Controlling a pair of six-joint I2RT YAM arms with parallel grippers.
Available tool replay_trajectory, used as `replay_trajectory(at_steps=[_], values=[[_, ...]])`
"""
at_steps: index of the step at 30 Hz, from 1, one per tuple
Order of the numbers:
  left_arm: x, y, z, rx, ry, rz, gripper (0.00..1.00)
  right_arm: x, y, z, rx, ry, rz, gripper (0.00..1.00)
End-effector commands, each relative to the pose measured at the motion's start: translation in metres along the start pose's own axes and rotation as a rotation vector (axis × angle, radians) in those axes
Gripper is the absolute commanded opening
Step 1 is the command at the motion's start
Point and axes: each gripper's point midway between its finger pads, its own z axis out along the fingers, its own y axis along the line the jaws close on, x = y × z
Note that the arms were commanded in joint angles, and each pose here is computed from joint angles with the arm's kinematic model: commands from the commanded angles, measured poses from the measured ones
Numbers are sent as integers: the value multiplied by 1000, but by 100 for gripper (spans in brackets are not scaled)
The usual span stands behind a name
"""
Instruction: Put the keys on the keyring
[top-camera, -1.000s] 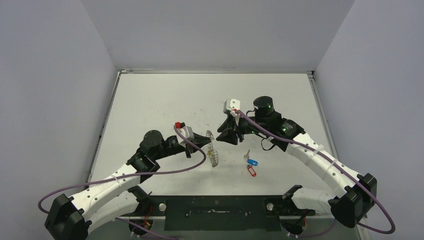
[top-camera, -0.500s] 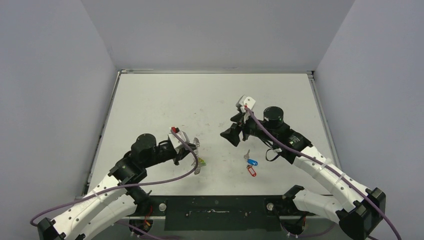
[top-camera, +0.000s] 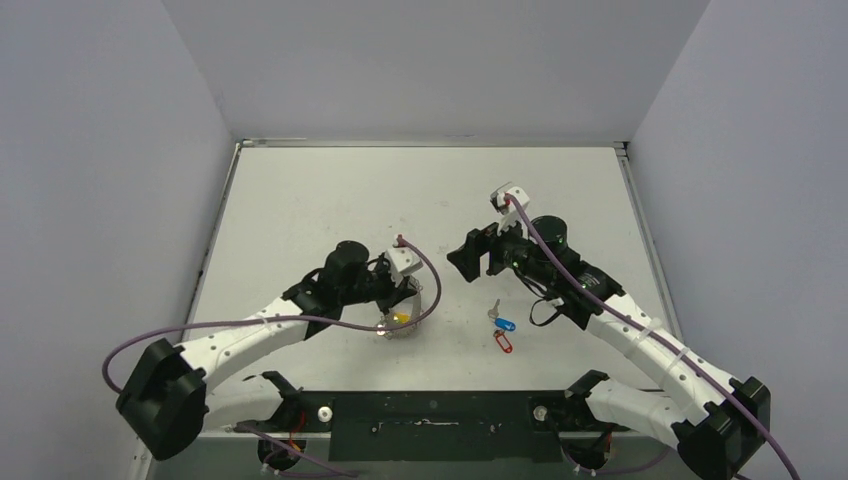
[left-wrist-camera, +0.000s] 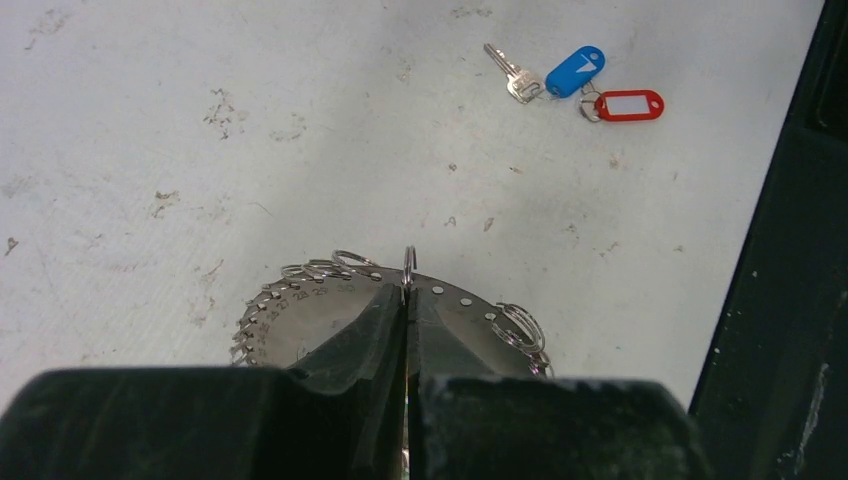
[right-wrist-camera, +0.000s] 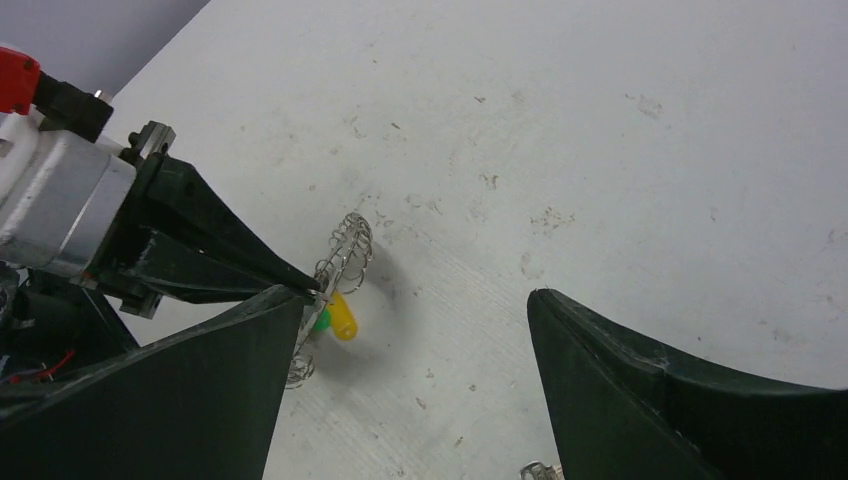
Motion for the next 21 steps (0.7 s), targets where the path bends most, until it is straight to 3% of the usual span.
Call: replay_trajectory(at_steps=[1,4,6,10,14,17,21], values=[[-55,8,30,19,-168,10,0,-5,-22,-10,142,-44,83,86],[-53,13,49,22,-172,-33,0,0,-37,-16,228,-23,107,91],[-56,16,55,16,-183,-53,13,5,-42,-17,256,3,119,93],[-65,29,53,-66,-206,-127,48,19,-49,-18,305,92,163,100],[-65,45,36,-188,-231,-195,71,32,-45,-10,262,194,181,99],[-53,58,14,-305,-221,-328,83,40,-48,-6,282,245,199,96],[-21,67,-15,-429,-133,-531,92,48,-52,-2,306,288,229,97]])
